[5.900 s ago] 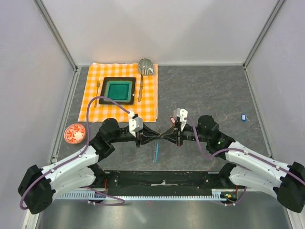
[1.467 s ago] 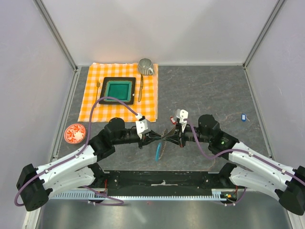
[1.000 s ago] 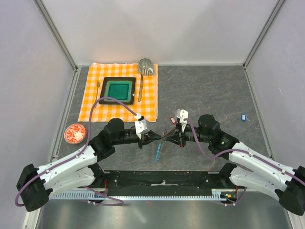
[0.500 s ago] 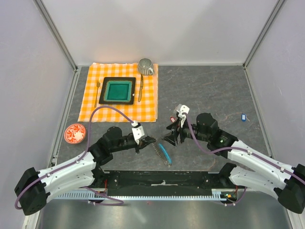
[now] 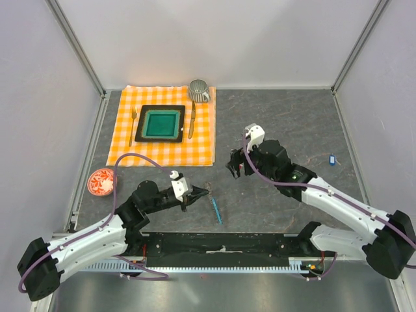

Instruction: Put the keys on the keyring

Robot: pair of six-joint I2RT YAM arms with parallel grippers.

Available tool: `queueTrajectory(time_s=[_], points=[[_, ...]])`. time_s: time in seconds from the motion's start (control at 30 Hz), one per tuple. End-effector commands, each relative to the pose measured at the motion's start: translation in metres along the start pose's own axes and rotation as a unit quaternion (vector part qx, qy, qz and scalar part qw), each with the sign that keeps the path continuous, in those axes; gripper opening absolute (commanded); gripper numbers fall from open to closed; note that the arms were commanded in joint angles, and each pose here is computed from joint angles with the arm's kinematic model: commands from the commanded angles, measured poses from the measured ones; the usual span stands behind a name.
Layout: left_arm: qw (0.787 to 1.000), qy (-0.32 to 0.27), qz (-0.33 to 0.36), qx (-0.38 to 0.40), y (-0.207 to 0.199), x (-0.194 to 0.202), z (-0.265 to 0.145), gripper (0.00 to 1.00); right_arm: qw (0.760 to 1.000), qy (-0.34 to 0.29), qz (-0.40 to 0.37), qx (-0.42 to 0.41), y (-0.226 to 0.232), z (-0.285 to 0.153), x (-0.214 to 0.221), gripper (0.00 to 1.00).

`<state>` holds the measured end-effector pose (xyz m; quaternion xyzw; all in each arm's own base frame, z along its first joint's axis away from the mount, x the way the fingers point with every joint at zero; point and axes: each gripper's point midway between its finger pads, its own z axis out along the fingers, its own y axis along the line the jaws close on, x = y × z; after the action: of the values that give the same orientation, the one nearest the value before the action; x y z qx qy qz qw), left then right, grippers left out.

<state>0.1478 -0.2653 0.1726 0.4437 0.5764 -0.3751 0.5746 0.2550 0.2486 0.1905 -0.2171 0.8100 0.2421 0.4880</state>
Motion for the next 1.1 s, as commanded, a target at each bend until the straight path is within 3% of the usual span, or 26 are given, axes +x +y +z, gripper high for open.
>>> queueTrajectory(time_s=[0.0,0.27,0.4,0.67,0.73,1.07], points=[[0.999,-0.036,0.017,-0.019,0.009,-0.023,0.003,0.02,0.997,0.001,0.003,0.076,-0.041,0.011,-0.013,0.90],[0.998,-0.020,0.012,-0.062,0.023,-0.020,0.002,0.02,0.992,0.078,-0.024,0.093,-0.080,0.061,0.029,0.76],[0.998,-0.016,0.011,-0.065,0.025,-0.019,0.002,0.02,0.990,0.108,-0.024,0.083,-0.092,0.090,0.050,0.64],[0.998,-0.004,0.010,-0.067,0.026,-0.013,0.003,0.02,0.992,0.102,-0.041,0.058,-0.092,0.119,0.057,0.52],[0.998,-0.001,0.009,-0.066,0.026,-0.013,0.004,0.02,0.992,0.097,-0.050,0.055,-0.092,0.126,0.055,0.44],[0.998,0.002,0.011,-0.057,0.023,-0.011,0.004,0.02,0.988,0.127,-0.063,0.056,-0.097,0.138,0.067,0.37]])
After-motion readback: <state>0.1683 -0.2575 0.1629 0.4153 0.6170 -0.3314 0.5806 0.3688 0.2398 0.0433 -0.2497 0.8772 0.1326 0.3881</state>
